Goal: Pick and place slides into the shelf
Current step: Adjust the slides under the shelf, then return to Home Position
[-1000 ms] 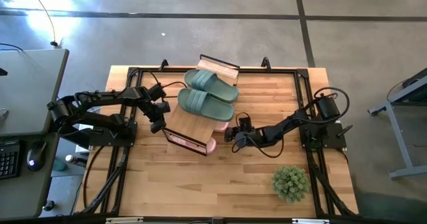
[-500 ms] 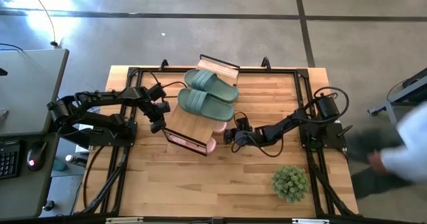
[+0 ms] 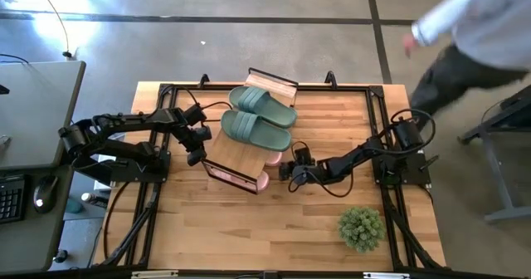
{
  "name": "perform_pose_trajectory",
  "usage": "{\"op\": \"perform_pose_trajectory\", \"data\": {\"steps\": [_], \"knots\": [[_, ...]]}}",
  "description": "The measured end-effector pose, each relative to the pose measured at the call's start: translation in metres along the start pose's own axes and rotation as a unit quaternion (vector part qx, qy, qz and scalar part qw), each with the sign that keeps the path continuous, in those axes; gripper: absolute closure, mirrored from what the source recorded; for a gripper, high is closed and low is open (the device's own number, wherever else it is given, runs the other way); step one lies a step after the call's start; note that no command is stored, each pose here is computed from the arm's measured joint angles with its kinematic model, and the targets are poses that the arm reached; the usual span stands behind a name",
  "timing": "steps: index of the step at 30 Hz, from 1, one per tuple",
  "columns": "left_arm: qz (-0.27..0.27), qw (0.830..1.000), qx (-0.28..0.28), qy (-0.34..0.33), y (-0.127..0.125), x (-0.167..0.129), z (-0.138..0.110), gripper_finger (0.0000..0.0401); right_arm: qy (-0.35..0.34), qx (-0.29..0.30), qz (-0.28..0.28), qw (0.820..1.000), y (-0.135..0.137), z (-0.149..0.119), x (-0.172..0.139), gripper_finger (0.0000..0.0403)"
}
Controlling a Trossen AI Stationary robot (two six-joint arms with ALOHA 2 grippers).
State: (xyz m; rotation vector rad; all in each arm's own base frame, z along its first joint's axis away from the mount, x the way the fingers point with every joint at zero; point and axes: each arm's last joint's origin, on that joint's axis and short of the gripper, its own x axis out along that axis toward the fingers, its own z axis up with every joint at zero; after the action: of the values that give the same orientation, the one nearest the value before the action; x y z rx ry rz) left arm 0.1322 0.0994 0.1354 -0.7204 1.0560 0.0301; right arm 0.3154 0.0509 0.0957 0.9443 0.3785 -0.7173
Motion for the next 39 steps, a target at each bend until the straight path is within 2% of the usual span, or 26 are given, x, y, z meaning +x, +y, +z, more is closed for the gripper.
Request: {"op": "perform_pose_trajectory", "data": {"steps": [4, 14, 21, 24, 28, 33, 35, 39], "knots": [[0.007, 1.0, 0.002, -0.009, -0.002, -0.003, 0.0, 0.0401, -0.01, 0.006, -0.011, 1.0, -0.001, -0.005, -0.004, 0.0403], [0.069, 0.997, 0.0, -0.034, -0.013, -0.022, -0.009, 0.04, -0.011, 0.006, -0.013, 1.0, -0.001, -0.01, -0.007, 0.0403], [0.16, 0.986, -0.021, -0.031, -0.016, -0.032, -0.019, 0.04, -0.005, 0.0, -0.012, 1.0, -0.001, -0.01, -0.007, 0.0403], [0.185, 0.98, -0.03, -0.062, -0.017, -0.037, -0.018, 0.04, 0.0, -0.008, -0.011, 1.0, 0.0, -0.01, -0.008, 0.0403], [0.191, 0.974, -0.026, -0.115, -0.023, -0.045, -0.017, 0.04, 0.014, -0.04, -0.037, 0.998, -0.002, -0.004, -0.018, 0.0403], [0.224, 0.959, -0.021, -0.174, -0.031, -0.06, -0.019, 0.04, 0.025, -0.093, -0.077, 0.992, -0.001, 0.013, -0.048, 0.0403], [0.236, 0.95, -0.012, -0.203, -0.036, -0.069, -0.018, 0.04, 0.027, -0.11, -0.074, 0.991, 0.003, 0.024, -0.063, 0.0403], [0.261, 0.92, 0.039, -0.291, -0.051, -0.094, -0.007, 0.04, 0.035, -0.145, -0.061, 0.987, 0.007, 0.049, -0.095, 0.0403]]}}
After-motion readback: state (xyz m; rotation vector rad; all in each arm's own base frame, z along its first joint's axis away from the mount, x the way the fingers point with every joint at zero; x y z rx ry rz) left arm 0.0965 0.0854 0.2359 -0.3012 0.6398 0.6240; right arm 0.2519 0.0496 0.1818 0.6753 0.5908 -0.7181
